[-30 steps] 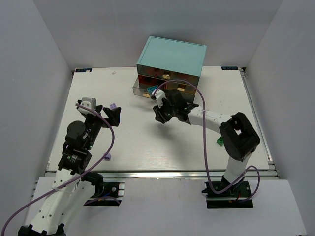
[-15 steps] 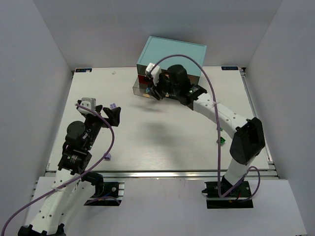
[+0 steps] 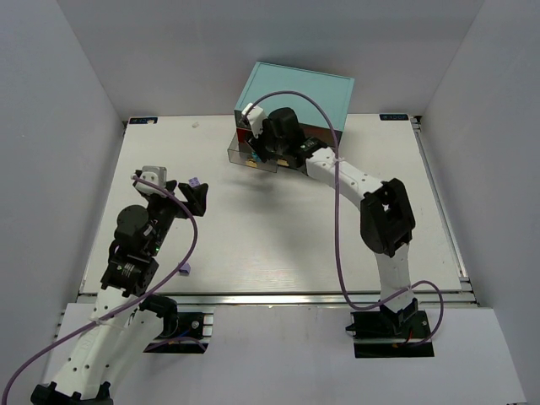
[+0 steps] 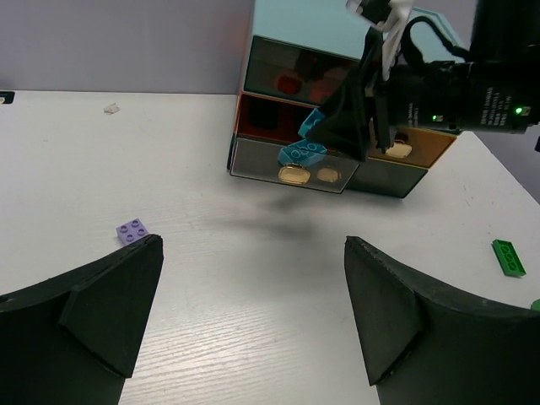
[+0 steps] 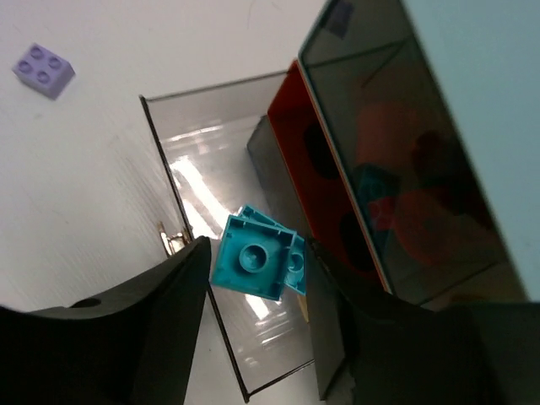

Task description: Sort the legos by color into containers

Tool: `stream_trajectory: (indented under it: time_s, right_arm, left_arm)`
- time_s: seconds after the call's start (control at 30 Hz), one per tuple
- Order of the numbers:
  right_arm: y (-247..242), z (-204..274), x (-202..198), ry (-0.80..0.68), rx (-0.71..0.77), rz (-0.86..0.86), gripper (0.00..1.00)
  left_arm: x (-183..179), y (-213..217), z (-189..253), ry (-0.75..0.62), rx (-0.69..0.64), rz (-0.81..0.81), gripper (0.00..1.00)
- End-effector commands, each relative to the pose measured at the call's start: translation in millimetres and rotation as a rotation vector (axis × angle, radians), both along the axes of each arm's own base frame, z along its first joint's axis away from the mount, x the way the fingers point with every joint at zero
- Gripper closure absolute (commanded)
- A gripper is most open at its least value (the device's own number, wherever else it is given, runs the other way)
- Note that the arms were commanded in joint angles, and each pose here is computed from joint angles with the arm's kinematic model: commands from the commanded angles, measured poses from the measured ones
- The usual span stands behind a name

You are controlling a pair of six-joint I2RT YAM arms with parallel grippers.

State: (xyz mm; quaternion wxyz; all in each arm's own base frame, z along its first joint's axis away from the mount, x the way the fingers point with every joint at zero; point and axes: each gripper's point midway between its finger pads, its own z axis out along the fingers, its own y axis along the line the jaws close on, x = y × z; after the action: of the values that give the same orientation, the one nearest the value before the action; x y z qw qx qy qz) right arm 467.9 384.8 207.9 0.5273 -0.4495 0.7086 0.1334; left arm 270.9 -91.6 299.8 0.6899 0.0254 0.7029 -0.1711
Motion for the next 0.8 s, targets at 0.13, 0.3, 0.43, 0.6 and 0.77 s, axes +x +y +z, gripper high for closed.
stream_trajectory:
  time_s: [0.13,0.3,0.43,0.6,0.77]
  right_arm:
    - [-12,35,20,-0.050,0.060,-0.060,0.38]
    - [-21,42,7,0.012,0.109,-0.054,0.40]
    - [-46,72,-45,0.042,0.181,0.021,0.59]
    - [-80,74,-147,0.024,0.175,0.319,1.00]
    - [-100,-1,-215,0.115,0.079,0.545,1.00]
  left_arm:
    - [2,-7,-6,0.010,0.006,-0.035,0.02]
    - [4,-19,-15,0.045,0.013,-0.100,0.03]
    - [5,-22,-18,0.055,0.016,-0.113,0.05]
    - [5,-26,-19,0.055,0.017,-0.138,0.07]
    - [9,-28,-32,0.079,0.040,-0.145,0.09]
